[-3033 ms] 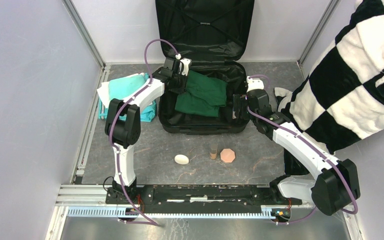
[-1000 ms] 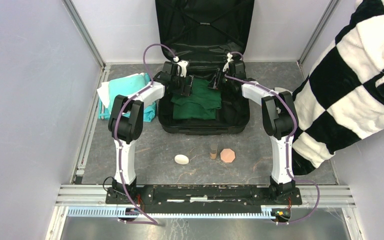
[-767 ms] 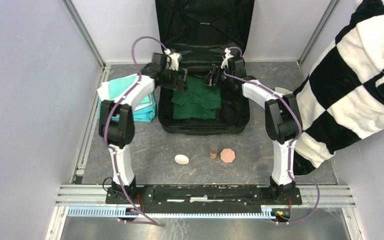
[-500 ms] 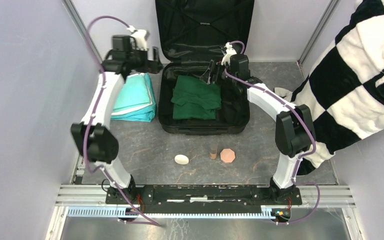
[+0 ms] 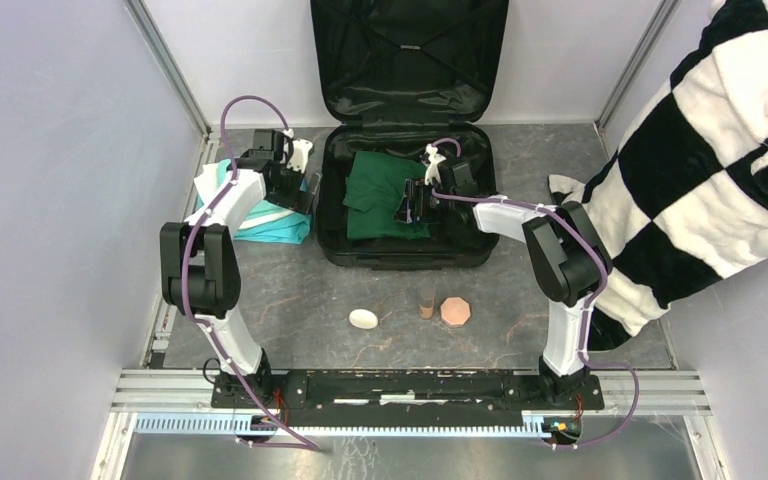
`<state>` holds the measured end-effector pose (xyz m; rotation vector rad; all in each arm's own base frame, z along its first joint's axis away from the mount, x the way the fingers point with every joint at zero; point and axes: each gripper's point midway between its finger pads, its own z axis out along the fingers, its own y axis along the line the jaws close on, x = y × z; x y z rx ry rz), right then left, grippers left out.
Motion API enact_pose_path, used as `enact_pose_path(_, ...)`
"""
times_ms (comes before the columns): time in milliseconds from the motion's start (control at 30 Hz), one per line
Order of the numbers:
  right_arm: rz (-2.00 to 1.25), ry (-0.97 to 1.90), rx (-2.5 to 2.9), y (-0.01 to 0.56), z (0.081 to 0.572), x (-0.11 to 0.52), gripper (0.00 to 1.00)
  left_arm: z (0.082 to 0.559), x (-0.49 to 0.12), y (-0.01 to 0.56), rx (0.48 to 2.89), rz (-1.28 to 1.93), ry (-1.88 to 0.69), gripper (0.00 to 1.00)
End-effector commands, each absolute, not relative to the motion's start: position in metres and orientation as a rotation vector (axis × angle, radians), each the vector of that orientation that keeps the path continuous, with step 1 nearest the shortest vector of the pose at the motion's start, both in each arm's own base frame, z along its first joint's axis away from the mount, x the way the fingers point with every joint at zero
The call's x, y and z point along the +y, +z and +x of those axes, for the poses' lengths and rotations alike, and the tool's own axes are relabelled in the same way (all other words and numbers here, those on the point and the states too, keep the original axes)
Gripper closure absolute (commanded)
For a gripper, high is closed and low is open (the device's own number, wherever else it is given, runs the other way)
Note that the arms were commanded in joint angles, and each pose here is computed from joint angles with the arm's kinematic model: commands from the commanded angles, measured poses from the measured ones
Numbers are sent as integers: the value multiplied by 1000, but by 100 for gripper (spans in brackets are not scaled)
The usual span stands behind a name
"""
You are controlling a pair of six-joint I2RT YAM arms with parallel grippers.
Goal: Pack the luggage
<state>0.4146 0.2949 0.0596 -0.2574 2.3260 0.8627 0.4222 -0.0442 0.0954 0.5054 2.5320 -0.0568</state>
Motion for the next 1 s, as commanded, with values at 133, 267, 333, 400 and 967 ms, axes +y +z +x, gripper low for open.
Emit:
enact_pose_path(133,-321,908,2200,112,406,294,28,471,-26,111,2373,502,109,1)
enact_pose_path(267,-332,934,2159,131,397,297,28,479,-25,101,2382,500,110,6)
enact_pose_path(333,-340,939,2141,140,393,299,28,483,-22,94,2396,491,111,8)
enact_pose_path(400,-346,927,2128,146,387,298,29,486,-16,88,2410,459,110,9)
enact_pose_path(967,-359,873,2151,140,365,285,33,482,-3,75,2449,372,-120,34)
